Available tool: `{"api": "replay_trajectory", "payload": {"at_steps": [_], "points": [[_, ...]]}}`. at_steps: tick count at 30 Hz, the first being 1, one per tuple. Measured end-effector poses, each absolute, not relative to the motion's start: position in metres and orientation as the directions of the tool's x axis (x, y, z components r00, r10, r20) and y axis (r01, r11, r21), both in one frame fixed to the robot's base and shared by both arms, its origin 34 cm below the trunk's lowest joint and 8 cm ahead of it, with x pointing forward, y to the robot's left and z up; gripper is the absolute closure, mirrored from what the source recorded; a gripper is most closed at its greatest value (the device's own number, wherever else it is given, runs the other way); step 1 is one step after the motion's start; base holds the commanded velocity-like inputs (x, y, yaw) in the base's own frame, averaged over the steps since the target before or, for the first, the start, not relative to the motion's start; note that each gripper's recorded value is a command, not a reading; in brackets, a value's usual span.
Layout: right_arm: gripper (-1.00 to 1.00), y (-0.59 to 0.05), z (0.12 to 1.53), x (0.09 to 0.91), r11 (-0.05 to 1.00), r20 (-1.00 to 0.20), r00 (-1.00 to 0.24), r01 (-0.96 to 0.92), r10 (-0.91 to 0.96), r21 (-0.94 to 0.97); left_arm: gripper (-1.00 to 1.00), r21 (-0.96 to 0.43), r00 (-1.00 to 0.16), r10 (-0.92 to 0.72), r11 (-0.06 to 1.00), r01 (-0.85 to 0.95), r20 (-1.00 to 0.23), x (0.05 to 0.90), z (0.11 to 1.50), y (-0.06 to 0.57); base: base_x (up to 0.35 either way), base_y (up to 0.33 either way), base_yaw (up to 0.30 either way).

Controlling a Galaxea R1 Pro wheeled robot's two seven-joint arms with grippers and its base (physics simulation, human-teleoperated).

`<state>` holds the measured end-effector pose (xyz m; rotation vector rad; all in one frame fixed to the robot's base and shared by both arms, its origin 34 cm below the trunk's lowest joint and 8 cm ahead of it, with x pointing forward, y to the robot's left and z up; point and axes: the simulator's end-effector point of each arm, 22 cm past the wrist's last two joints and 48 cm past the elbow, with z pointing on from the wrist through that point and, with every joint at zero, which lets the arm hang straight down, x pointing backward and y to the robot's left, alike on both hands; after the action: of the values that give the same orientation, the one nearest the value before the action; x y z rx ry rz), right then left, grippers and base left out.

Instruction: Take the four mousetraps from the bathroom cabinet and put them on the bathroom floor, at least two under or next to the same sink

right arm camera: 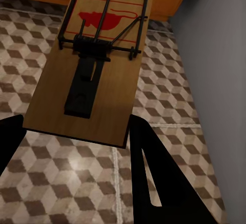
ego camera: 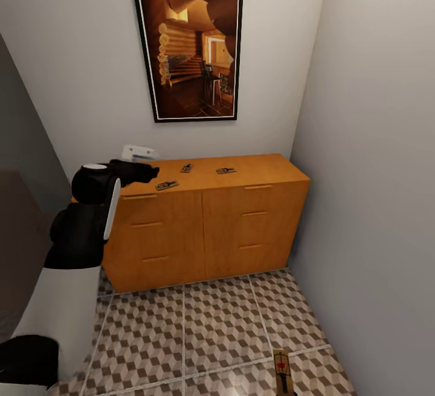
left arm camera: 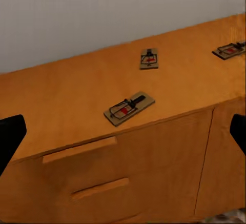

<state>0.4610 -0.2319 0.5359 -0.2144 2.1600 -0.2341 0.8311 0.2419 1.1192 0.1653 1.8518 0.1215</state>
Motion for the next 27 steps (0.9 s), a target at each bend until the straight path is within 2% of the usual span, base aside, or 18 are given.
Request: {"api": "replay_trajectory", "payload": {"at_steps": [4, 8, 11, 17, 27], "points": [[1.00, -0.231, 0.536, 0.461, 0.967, -0.793, -0.560, -0.066, -0.241, -0.247, -1.00, 0.146, -0.284, 0.208, 0.963, 0.225, -0.936, 0.824, 1.112, 0.228, 0.000, 0.000, 0.000], [1.00, -0.231, 0.536, 0.461, 0.967, -0.792, -0.561, -0.066, -0.241, -0.247, -1.00, 0.083, -0.298, 0.261, 0.862, 0.500, -0.918, 0.795, 1.100, 0.204, 0.000, 0.000, 0.000], [1.00, -0.231, 0.536, 0.461, 0.967, -0.792, -0.561, -0.067, -0.241, -0.247, -1.00, 0.055, -0.305, 0.287, 0.803, 0.593, -0.908, 0.778, 1.095, 0.200, 0.000, 0.000, 0.000], [1.00, -0.231, 0.536, 0.461, 0.967, -0.792, -0.561, -0.066, -0.241, -0.247, -1.00, 0.069, -0.321, 0.327, 0.789, 0.610, -0.889, 0.772, 1.088, 0.216, 0.000, 0.000, 0.000], [1.00, -0.231, 0.536, 0.461, 0.967, -0.792, -0.561, -0.065, -0.240, -0.247, -1.00, 0.104, -0.337, 0.429, 0.732, 0.674, -0.838, 0.758, 1.065, 0.207, 0.000, 0.000, 0.000]]}}
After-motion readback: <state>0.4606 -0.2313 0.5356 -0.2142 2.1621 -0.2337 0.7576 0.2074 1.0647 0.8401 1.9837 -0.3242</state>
